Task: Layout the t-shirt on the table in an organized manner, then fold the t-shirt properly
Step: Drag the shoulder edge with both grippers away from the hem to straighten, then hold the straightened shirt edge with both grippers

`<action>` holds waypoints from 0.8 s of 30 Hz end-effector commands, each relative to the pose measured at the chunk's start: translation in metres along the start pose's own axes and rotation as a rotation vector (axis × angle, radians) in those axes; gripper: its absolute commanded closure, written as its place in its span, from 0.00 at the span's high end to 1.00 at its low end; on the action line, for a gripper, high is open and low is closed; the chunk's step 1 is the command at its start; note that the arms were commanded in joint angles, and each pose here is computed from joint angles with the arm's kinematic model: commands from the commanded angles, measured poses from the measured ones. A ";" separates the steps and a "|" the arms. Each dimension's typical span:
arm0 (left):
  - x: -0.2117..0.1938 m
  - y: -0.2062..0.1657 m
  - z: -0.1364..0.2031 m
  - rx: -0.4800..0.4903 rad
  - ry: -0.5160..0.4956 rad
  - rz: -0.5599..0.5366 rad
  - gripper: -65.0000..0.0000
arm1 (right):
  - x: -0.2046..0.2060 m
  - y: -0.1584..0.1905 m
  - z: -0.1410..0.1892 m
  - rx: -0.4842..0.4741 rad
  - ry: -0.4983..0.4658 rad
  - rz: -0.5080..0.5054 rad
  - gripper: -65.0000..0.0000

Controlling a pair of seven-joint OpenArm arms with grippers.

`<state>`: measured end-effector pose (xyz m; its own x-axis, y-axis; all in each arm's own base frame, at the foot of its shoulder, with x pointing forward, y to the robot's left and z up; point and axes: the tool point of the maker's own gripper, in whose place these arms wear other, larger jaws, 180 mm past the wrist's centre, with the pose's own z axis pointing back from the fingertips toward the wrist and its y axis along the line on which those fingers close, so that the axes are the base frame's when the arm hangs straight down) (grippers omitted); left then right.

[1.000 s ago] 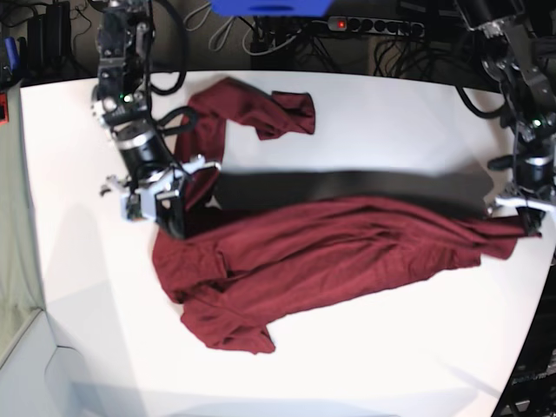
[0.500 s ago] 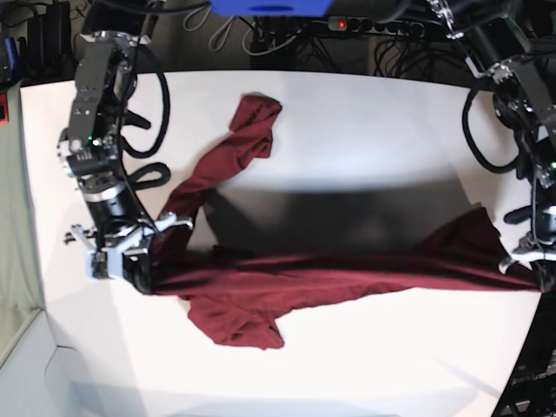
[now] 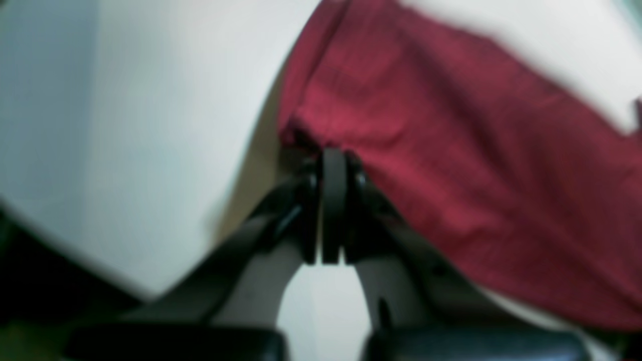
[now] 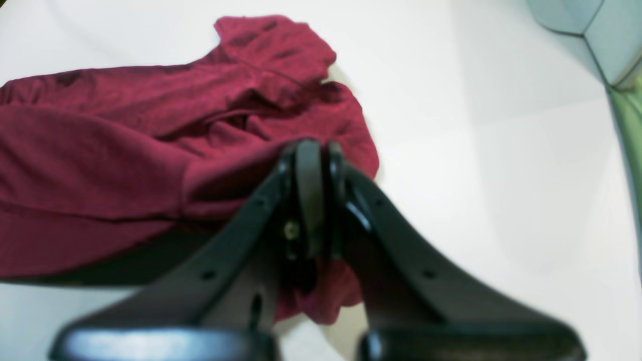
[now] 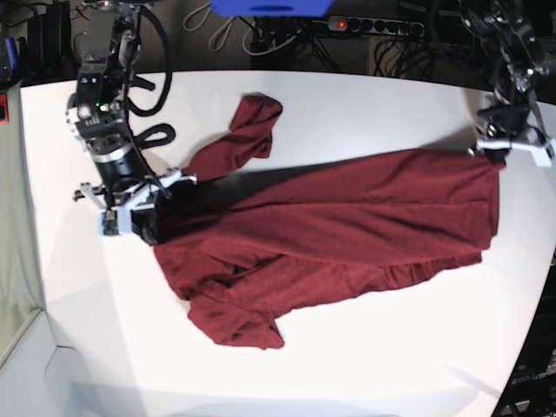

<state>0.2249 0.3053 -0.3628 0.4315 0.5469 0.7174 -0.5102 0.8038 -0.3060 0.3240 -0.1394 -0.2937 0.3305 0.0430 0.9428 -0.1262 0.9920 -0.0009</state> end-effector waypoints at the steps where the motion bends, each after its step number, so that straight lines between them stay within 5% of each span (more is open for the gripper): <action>1: 0.001 -0.001 0.001 -0.009 -0.009 0.012 0.01 | 0.016 0.000 0.000 0.004 -0.058 -0.002 0.00; 12: -0.047 0.030 0.000 0.055 0.120 0.043 0.02 | 0.007 0.001 -0.002 0.008 -0.035 -0.009 0.00; 19: -0.046 0.034 0.001 0.066 0.123 0.031 0.40 | 0.007 0.001 -0.002 0.006 -0.035 -0.011 0.00; 24: -0.035 0.032 0.009 0.057 0.093 0.007 0.51 | 0.007 0.001 -0.002 0.008 -0.035 -0.011 0.00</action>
<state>0.1790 0.3053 -0.4050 0.5181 0.5918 0.6176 -0.5689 0.7776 -0.2678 0.3231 -0.1385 -0.3030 0.3529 0.0353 0.9350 -0.1275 0.9918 0.0107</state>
